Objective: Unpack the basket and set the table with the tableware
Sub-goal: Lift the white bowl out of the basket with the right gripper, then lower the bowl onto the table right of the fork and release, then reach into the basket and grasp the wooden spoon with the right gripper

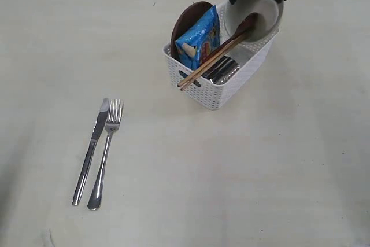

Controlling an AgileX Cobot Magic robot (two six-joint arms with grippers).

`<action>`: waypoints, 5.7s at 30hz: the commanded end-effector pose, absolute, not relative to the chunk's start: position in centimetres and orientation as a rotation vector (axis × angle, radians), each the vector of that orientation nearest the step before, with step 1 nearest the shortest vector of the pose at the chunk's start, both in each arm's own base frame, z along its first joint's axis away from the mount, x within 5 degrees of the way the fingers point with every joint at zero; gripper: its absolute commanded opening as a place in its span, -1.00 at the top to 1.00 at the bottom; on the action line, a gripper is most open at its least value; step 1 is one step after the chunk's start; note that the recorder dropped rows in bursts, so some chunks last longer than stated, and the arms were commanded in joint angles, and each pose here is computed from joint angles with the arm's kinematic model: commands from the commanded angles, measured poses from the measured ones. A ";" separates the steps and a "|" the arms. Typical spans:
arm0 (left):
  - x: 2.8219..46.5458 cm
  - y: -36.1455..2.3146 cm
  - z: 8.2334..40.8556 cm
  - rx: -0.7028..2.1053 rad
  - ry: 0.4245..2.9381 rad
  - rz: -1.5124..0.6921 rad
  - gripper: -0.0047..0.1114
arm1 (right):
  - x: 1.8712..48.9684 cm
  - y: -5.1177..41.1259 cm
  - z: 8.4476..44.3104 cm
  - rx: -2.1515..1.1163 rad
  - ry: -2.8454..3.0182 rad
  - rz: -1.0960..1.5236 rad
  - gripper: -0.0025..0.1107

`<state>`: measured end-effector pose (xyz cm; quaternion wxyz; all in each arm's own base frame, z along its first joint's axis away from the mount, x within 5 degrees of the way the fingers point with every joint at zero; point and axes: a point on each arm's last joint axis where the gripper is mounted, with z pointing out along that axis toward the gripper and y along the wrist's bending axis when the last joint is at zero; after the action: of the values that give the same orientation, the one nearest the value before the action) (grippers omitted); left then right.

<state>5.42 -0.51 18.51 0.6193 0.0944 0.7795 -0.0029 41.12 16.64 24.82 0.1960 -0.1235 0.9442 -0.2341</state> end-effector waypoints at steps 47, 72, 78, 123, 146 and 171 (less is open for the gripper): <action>5.4 -0.5 18.4 0.211 1.792 -0.016 0.92 | 42.6 14.7 28.7 -0.512 2.255 -1.131 0.96; 5.4 -0.5 18.4 0.211 1.792 -0.016 0.92 | 34.0 4.4 35.9 -0.041 2.719 0.003 0.96; 5.4 -0.5 18.4 0.211 1.792 -0.016 0.92 | 25.3 7.6 31.6 -0.217 2.865 0.613 0.96; 5.4 -0.5 18.4 0.211 1.792 -0.016 0.92 | 24.2 19.5 18.9 -0.638 3.057 0.460 0.15; 5.4 -0.5 18.4 0.211 1.792 -0.016 0.92 | 36.3 12.9 22.6 0.131 2.645 0.397 0.15; 5.4 -0.5 18.4 0.211 1.792 -0.016 0.92 | 42.1 14.5 15.5 0.223 2.523 0.437 0.20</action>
<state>5.42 -0.51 18.51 0.6193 0.0944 0.7795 -0.0029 41.71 14.73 15.77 0.2763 0.0849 0.9428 0.1661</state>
